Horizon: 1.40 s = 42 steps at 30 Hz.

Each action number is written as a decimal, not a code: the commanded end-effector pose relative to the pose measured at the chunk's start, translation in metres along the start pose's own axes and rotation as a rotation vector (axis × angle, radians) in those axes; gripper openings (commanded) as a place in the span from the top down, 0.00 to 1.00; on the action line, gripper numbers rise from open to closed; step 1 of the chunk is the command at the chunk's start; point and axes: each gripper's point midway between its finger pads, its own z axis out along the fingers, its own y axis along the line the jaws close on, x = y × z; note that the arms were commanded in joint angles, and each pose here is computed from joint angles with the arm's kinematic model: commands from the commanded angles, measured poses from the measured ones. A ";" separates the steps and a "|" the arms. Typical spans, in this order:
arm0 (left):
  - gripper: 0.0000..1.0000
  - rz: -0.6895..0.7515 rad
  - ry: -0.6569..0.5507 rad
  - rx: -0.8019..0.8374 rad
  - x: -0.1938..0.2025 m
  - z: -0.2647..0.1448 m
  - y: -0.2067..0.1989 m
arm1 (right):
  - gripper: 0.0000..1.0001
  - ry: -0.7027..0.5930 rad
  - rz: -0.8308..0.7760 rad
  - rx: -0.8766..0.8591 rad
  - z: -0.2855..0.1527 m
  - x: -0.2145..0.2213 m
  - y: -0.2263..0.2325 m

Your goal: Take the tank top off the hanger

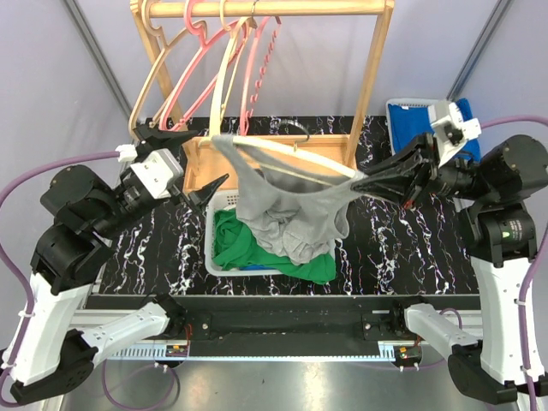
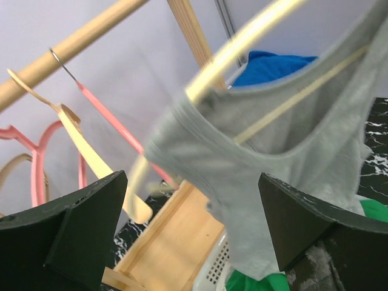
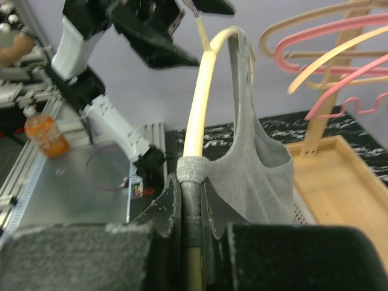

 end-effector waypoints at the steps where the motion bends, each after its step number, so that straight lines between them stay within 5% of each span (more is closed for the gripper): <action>1: 0.01 0.088 -0.072 0.048 -0.020 -0.003 -0.003 | 1.00 0.031 0.024 -0.157 -0.002 0.018 0.021; 15: 0.01 -0.026 -0.082 0.373 -0.016 0.006 -0.061 | 1.00 0.039 0.049 -0.231 0.006 0.022 0.008; 36: 0.08 -0.011 -0.082 0.379 -0.019 0.052 -0.048 | 1.00 0.057 0.066 -0.258 0.020 0.024 -0.022; 40: 0.30 0.001 -0.090 0.408 -0.023 0.050 -0.051 | 1.00 0.056 0.062 -0.258 0.021 0.022 -0.022; 42: 0.49 -0.001 -0.098 0.413 -0.026 0.049 -0.051 | 1.00 0.056 0.066 -0.257 0.021 0.022 -0.023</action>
